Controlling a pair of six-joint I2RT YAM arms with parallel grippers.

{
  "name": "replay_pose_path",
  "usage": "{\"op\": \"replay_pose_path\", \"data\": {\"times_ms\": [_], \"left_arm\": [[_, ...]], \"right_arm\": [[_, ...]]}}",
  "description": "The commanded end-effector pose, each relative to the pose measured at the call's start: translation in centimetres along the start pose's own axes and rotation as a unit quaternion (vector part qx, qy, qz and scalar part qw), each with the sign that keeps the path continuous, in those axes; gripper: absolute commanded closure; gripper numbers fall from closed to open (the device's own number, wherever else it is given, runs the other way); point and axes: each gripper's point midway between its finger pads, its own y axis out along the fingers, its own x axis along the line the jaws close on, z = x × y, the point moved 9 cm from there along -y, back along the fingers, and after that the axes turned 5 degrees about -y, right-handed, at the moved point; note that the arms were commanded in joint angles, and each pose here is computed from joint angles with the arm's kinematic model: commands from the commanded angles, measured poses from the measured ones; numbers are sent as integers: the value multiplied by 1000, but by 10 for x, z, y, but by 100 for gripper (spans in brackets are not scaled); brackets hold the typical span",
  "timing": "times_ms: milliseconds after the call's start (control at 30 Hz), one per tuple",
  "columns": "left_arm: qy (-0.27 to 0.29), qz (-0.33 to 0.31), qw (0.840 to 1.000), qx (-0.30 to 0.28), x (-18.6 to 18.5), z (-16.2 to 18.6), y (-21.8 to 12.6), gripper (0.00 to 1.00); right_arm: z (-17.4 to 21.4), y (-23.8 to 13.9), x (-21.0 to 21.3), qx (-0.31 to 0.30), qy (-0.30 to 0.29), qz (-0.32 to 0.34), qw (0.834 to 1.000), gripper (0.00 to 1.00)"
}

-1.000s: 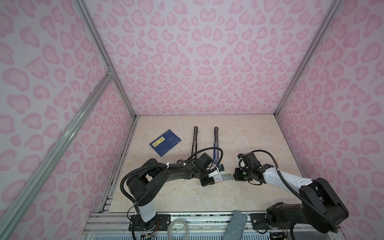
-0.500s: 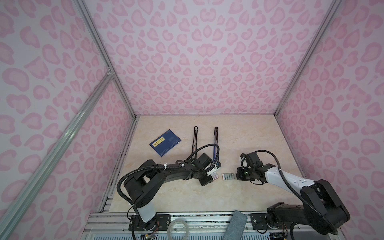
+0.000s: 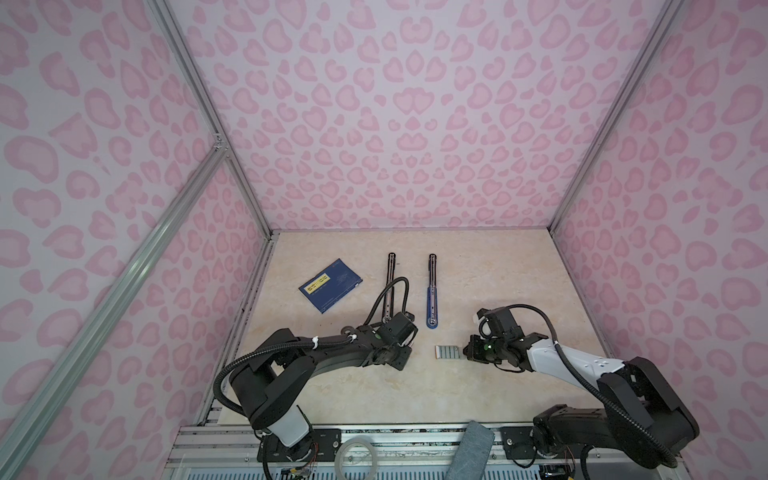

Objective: Load the staples into the stapler
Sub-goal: 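Draw both grippers apart, leaving the staple tray and empty sleeve on the table, then move the left gripper down over the staple tray while the right gripper withdraws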

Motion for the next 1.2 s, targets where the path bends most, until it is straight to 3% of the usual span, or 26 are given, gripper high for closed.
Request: {"op": "replay_pose_path", "data": {"times_ms": [0,267,600,1033,1167], "left_arm": [[-75,-73,994,30,19,19,-2,50],[-194,-95,976,13,34,23,-10,47],[-225,-124,966,3,47,24,-23,42],[-242,-112,963,-30,44,7,-49,38],[-239,-94,966,-26,39,-1,-54,38]], "right_arm": [[-5,6,14,-20,20,-34,999,100],[-10,20,40,-25,8,-51,998,100],[-16,35,62,3,-22,-75,997,100],[-10,55,77,70,-56,-109,990,100],[-3,54,77,80,-63,-112,989,88]]}}
